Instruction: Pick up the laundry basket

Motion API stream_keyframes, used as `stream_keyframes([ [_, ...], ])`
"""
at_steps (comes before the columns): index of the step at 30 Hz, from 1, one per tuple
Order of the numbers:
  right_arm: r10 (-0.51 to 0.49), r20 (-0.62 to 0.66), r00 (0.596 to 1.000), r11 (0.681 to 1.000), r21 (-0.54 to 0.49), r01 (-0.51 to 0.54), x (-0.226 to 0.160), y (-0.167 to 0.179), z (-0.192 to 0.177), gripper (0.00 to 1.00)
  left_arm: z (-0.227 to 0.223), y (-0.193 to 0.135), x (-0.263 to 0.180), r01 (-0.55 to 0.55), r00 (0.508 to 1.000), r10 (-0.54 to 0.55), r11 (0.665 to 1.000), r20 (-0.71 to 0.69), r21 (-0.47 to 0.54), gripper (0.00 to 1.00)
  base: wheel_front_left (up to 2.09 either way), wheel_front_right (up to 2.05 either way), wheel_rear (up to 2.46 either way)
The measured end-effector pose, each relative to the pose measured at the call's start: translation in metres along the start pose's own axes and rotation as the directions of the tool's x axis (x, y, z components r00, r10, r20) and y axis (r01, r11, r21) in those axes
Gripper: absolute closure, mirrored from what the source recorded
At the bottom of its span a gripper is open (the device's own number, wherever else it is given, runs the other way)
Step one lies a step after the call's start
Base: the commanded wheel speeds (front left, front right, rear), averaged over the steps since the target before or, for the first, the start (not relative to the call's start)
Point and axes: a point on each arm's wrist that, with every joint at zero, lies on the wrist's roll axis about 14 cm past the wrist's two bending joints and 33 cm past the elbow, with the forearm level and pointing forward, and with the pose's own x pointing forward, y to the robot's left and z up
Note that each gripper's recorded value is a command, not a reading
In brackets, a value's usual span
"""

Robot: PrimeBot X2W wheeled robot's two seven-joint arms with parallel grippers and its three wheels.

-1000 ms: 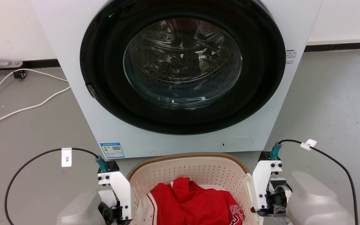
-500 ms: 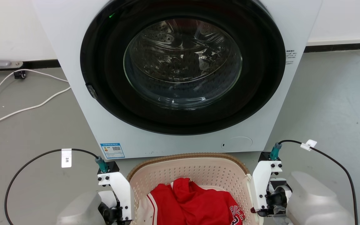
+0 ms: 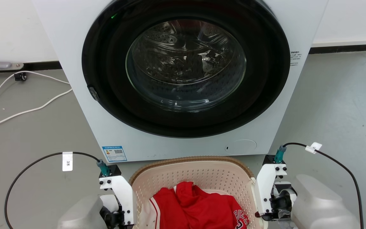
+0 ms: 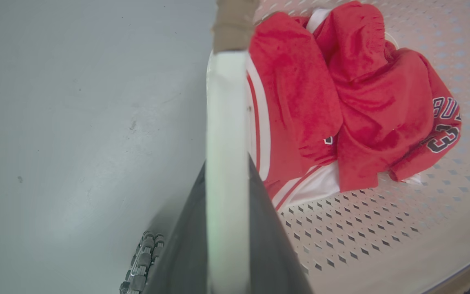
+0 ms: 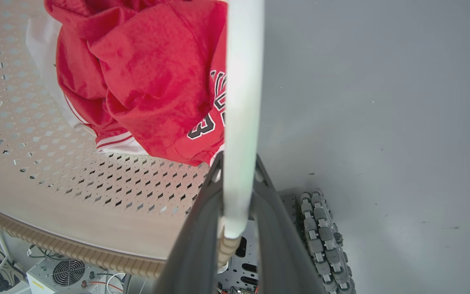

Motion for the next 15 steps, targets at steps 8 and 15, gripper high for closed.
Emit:
stream_keyframes([
  [8, 0.0, -0.004, 1.0, 1.0, 0.003, 0.0, -0.0001, -0.0004, -0.0007, 1.0, -0.0001, -0.0003, 0.0004, 0.001, 1.0, -0.001, 1.0, 0.0, 0.001, 1.0, 0.0, 0.0, 0.0],
  [15, 0.001, -0.003, 1.0, 1.0, 0.006, -0.001, -0.0004, -0.0006, -0.0007, 1.0, -0.0006, -0.0004, 0.0007, 0.0, 1.0, 0.0, 1.0, -0.002, 0.002, 1.0, 0.0, 0.0, 0.0],
])
